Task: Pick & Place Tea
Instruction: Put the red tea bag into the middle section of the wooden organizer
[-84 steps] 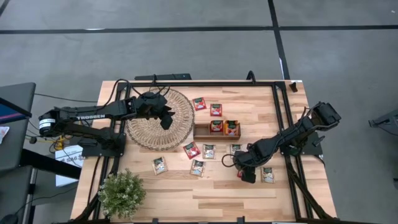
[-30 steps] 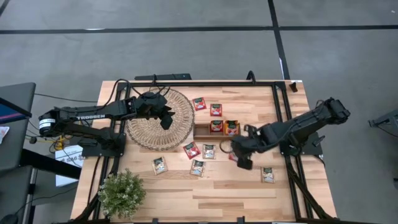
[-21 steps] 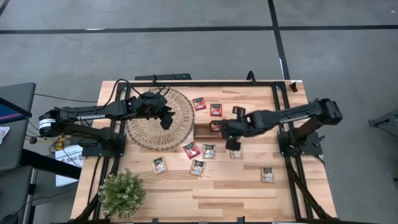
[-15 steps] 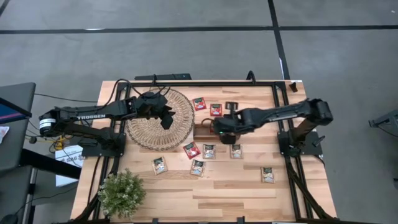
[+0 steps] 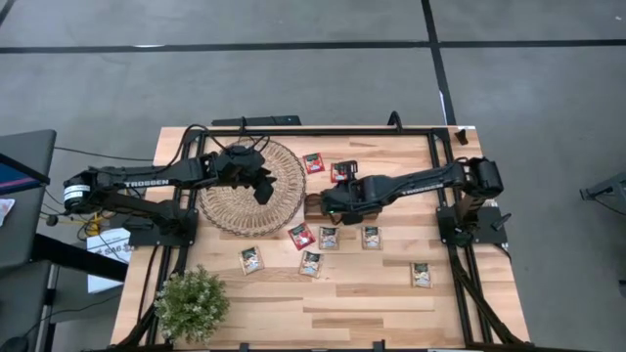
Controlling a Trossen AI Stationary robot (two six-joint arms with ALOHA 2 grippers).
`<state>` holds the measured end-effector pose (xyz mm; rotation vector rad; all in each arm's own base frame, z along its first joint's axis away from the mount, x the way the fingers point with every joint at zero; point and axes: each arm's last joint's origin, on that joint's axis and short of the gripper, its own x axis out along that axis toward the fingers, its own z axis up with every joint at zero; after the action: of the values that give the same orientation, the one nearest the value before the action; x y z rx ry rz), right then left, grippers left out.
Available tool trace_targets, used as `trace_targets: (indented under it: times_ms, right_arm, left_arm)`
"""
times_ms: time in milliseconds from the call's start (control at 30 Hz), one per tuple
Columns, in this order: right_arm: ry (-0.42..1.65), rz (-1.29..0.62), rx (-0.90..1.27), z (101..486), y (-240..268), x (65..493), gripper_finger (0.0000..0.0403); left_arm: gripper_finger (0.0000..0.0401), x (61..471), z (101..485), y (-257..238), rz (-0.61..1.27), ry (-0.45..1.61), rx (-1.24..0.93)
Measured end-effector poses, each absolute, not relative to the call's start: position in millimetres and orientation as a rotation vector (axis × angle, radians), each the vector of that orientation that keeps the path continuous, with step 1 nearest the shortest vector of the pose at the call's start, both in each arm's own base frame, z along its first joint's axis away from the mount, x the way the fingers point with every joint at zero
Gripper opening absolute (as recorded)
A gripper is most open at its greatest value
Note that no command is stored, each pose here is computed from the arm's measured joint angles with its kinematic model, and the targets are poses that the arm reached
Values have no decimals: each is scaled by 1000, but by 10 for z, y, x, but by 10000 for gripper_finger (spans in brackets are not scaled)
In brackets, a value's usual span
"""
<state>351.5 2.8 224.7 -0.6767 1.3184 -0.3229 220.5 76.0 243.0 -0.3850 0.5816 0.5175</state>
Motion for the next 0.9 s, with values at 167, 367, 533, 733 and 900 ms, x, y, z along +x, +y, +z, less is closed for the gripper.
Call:
trace_targets:
  times_ms: [167, 367, 533, 733, 900]
  right_arm:
    - [1333, -358, -722, 2140, 18, 3577, 0]
    - [1364, -341, -736, 2063, 21, 3590, 0]
    - [1358, -348, -730, 2067, 2, 3596, 0]
    - [1362, -356, -718, 2066, -30, 3594, 0]
    - [1359, -364, -688, 2064, -50, 3595, 0]
  left_arm:
    - [142, 2206, 2432, 760, 517, 581, -385]
    - [142, 2206, 2431, 760, 517, 582, -385]
    - [142, 2206, 2432, 760, 517, 581, -384]
    - [142, 2206, 2432, 760, 516, 582, -383]
    - [142, 2205, 2432, 760, 516, 581, -382]
